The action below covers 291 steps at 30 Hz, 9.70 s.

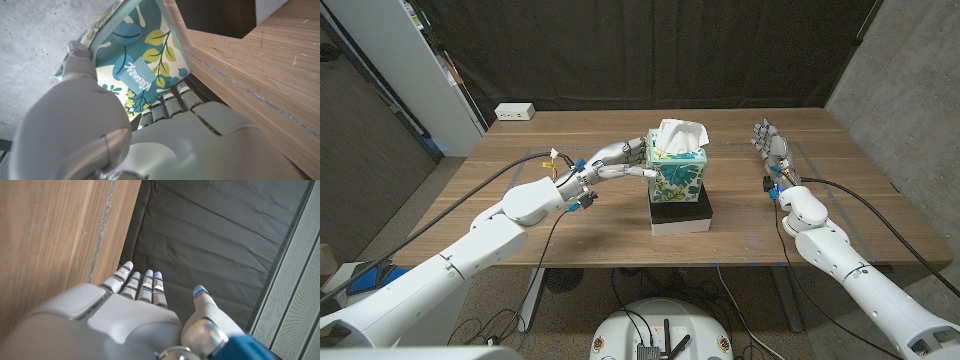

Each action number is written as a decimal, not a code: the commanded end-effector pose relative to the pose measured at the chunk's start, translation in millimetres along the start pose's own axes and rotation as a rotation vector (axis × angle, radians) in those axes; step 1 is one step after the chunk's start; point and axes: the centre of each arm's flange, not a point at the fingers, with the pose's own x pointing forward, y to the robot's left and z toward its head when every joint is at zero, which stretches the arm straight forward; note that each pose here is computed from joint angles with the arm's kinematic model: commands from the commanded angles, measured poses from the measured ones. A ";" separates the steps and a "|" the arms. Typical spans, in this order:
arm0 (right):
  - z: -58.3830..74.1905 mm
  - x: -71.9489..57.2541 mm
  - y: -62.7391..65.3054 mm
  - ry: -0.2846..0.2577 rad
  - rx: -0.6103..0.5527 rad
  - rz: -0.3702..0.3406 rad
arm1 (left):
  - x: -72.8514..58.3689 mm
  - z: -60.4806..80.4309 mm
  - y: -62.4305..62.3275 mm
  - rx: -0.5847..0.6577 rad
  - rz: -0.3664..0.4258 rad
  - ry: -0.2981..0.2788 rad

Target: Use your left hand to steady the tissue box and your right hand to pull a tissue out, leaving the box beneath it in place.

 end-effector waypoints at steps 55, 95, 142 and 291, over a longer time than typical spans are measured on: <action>-0.6 -91.8 -12.5 0.034 -0.014 -0.099 | 0.5 -4.1 3.3 -0.007 -0.016 -0.002; 1.8 -148.3 -19.1 0.042 0.003 -0.189 | 4.0 -8.1 6.4 -0.021 -0.031 -0.014; 29.5 -173.3 -4.1 0.066 0.024 -0.218 | 12.8 -14.8 8.8 -0.060 -0.060 -0.025; 216.7 -181.4 61.2 -0.220 -1.008 -0.118 | 33.6 -18.9 8.4 -0.097 -0.089 -0.009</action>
